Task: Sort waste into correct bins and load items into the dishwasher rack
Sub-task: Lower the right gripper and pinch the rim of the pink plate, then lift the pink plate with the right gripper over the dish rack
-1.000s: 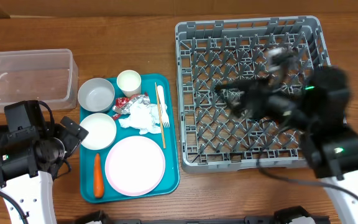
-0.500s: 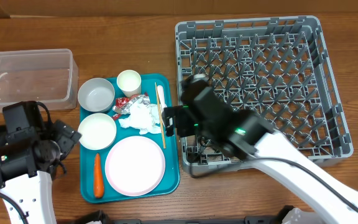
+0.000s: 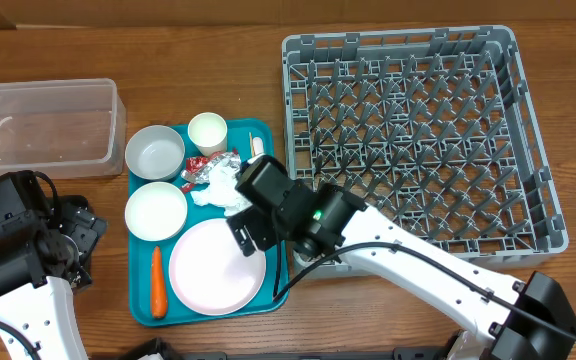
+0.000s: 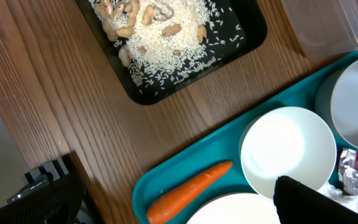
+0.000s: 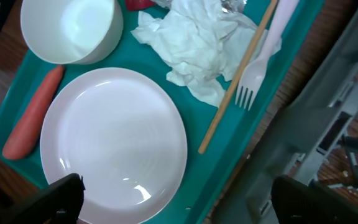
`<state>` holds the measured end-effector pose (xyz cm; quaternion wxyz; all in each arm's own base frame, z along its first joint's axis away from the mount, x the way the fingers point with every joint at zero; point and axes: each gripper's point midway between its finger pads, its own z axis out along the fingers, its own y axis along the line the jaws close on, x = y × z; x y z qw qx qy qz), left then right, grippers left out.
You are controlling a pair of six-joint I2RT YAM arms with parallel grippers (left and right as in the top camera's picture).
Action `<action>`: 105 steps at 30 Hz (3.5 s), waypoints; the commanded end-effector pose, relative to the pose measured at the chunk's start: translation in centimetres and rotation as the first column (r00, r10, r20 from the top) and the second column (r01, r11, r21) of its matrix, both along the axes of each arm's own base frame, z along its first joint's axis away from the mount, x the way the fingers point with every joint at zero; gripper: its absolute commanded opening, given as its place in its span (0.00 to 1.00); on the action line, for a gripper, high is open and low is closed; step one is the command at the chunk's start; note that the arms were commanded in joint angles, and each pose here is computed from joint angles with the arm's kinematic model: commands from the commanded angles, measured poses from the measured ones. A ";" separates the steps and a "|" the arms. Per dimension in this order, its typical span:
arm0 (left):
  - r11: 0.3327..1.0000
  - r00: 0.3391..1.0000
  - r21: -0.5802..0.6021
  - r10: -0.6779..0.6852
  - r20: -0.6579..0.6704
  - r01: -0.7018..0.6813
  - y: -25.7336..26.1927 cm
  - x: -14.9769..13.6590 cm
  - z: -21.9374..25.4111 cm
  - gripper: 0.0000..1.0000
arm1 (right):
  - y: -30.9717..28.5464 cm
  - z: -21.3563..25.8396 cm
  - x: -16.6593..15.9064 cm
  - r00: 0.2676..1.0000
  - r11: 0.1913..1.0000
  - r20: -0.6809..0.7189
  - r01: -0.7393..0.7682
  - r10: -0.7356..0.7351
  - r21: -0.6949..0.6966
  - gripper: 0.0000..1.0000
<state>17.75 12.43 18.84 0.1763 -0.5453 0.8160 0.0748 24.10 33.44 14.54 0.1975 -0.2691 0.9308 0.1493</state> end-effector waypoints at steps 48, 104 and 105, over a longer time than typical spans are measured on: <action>0.999 0.999 0.023 0.034 0.021 -0.035 0.5 -0.1 0.7 1.00 | 4.3 -13.7 -1.8 0.980 0.977 -0.152 -0.150 0.126 -0.153 0.58; 0.999 0.999 0.023 0.034 0.021 -0.034 0.5 -0.1 0.7 1.00 | -6.0 8.0 7.4 0.977 0.981 0.115 0.188 -0.181 -0.047 0.04; 0.999 0.999 0.023 0.034 0.021 -0.034 0.5 -0.1 0.7 1.00 | -7.2 9.0 8.1 0.968 0.975 0.132 0.221 -0.215 -0.034 0.04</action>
